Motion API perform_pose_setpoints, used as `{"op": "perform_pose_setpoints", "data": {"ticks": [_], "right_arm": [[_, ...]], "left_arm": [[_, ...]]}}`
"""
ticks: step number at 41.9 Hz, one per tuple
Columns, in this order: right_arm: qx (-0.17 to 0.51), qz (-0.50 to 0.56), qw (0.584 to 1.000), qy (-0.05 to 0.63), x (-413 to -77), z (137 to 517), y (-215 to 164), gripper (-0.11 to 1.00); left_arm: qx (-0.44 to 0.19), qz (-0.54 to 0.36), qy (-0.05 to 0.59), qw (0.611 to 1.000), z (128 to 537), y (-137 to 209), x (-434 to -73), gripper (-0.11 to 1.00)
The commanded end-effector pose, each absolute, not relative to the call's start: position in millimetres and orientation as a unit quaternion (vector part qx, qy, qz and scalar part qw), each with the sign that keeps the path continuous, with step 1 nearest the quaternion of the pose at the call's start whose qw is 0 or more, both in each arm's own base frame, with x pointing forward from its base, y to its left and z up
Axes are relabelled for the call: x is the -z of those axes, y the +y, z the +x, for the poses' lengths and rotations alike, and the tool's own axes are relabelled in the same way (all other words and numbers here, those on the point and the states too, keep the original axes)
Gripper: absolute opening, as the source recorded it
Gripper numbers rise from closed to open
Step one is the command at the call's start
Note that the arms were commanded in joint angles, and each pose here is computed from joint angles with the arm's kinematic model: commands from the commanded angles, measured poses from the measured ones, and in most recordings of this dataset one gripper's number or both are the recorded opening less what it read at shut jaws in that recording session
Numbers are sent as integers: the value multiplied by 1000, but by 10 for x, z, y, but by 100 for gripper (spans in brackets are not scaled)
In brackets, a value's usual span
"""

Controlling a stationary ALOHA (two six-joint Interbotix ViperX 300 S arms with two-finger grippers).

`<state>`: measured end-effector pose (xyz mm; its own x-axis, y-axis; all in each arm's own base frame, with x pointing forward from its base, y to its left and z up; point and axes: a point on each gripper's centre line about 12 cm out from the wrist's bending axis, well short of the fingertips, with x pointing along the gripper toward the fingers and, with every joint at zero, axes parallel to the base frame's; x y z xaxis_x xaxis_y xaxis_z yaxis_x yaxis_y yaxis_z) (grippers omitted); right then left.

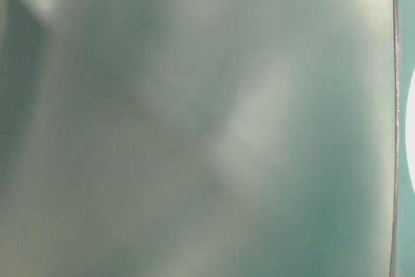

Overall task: Scoop the yellow hexagonal prism block from the bowl with a spoon using the right arm.
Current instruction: 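Lower the right gripper around the red spoon handle and close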

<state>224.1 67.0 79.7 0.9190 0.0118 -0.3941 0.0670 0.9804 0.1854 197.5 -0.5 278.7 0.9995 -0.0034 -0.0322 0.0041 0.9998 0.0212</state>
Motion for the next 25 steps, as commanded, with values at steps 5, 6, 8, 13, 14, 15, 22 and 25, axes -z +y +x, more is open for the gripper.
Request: {"op": "perform_pose_setpoints", "data": {"ticks": [5, 6, 8, 13, 14, 15, 22, 25], "right_arm": [[11, 99, 975, 199, -816, 2247, 687, 48], [11, 99, 975, 200, -814, 2247, 687, 48], [11, 98, 975, 200, -812, 2246, 687, 48], [11, 96, 975, 200, -812, 2246, 687, 48], [11, 96, 975, 200, -812, 2246, 687, 48], [10, 96, 975, 200, -812, 2246, 687, 48], [10, 96, 975, 200, -816, 2247, 689, 48], [9, 95, 975, 200, -816, 2247, 691, 47]], "left_arm": [[2, 12, 11, 1000, 1999, -6, -2837, 0], [3, 12, 11, 1000, 1999, -9, -2837, 0], [2, 12, 11, 1000, 1999, -6, -2837, 0], [2, 12, 11, 1000, 2001, -6, -2834, 0], [2, 12, 11, 1000, 2001, -6, -2834, 0], [2, 12, 11, 1000, 2001, -6, -2834, 0], [2, 12, 14, 1000, 2001, -6, -2829, 0], [2, 12, 14, 1000, 2001, -6, -2829, 0]]}}
